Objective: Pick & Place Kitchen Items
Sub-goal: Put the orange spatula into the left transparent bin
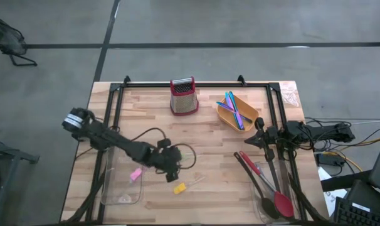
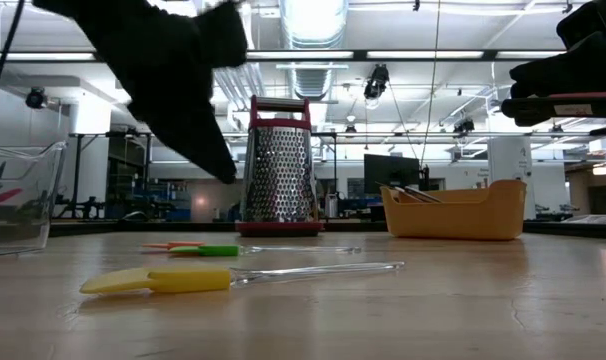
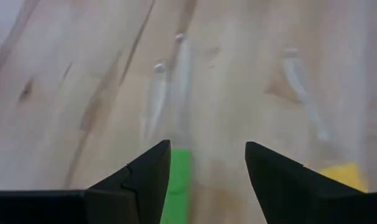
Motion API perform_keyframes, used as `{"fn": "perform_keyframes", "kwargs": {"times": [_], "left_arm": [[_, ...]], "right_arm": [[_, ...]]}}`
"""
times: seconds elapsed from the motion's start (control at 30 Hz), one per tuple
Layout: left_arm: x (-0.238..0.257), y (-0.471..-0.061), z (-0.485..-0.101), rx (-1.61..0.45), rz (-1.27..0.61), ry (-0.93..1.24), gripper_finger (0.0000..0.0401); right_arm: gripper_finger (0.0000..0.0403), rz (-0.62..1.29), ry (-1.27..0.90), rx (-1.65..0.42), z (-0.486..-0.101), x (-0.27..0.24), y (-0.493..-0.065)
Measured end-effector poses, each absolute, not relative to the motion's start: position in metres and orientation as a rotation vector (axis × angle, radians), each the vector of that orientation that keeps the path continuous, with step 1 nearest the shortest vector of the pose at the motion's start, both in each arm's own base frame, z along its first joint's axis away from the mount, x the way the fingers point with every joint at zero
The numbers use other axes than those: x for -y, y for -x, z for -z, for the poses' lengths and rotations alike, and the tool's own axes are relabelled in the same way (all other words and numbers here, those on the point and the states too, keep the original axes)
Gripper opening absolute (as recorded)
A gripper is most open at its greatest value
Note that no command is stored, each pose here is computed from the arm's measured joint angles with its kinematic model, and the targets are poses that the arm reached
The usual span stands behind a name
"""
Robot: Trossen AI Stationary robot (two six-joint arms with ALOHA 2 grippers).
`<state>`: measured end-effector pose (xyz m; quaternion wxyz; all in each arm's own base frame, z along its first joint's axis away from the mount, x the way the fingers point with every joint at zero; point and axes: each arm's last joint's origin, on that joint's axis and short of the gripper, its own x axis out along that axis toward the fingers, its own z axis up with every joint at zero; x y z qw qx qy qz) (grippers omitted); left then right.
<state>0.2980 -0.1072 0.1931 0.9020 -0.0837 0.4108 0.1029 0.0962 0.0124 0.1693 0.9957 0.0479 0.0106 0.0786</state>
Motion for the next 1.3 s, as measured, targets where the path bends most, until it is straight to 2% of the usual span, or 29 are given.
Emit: {"fn": "perform_keyframes", "kwargs": {"times": [0.4, 0.57, 1.03, 1.17, 1.3], "left_arm": [[0.07, -0.32, -0.157, -0.983, -0.238, 0.161, 0.0214], [0.071, -0.33, -0.144, -0.996, -0.172, 0.17, 0.0214], [0.072, -0.332, -0.117, -1.098, -0.148, 0.092, 0.0213], [0.071, -0.331, -0.114, -1.111, -0.157, 0.098, 0.0193], [0.073, -0.332, -0.115, -1.116, -0.153, 0.107, 0.0147]], "right_arm": [[0.0009, -0.158, -0.096, -0.021, -0.169, -0.012, -0.096], [0.0009, -0.157, -0.096, -0.021, -0.169, -0.012, -0.096], [0.0009, -0.157, -0.096, -0.021, -0.169, -0.012, -0.096], [0.0009, -0.157, -0.096, -0.021, -0.169, -0.012, -0.096], [0.0009, -0.157, -0.096, -0.022, -0.169, -0.012, -0.096]]}}
